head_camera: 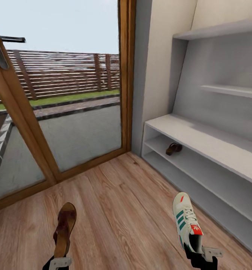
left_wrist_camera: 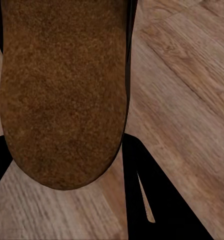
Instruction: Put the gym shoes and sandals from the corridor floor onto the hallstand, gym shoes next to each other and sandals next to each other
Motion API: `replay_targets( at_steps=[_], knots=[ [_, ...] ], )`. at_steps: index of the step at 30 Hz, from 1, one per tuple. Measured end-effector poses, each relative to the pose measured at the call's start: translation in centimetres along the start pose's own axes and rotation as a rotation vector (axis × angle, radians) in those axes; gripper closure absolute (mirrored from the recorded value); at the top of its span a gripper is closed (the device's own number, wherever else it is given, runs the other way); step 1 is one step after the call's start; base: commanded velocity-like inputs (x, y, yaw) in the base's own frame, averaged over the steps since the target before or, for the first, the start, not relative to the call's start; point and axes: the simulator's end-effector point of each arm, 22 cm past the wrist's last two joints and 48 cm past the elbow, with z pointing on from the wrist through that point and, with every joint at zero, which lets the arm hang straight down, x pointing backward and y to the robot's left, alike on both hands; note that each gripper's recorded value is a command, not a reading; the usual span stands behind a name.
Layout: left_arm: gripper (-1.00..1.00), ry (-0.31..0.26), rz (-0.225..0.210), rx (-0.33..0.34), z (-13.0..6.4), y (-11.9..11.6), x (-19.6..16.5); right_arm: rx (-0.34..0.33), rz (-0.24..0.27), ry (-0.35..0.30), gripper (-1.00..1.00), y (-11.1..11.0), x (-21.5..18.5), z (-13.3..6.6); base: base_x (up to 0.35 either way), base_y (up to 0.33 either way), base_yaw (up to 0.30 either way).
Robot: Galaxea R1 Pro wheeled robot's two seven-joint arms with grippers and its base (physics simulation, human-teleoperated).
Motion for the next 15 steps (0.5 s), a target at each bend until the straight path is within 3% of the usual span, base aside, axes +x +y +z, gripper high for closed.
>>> replay_targets(
  at_steps=[15],
  knots=[
    [1.0,0.0,0.0,0.0,0.01,0.0,-0.02,0.0,0.0,0.0,1.0,0.0,0.0,0.0,0.179,0.297,-0.267]
  ],
)
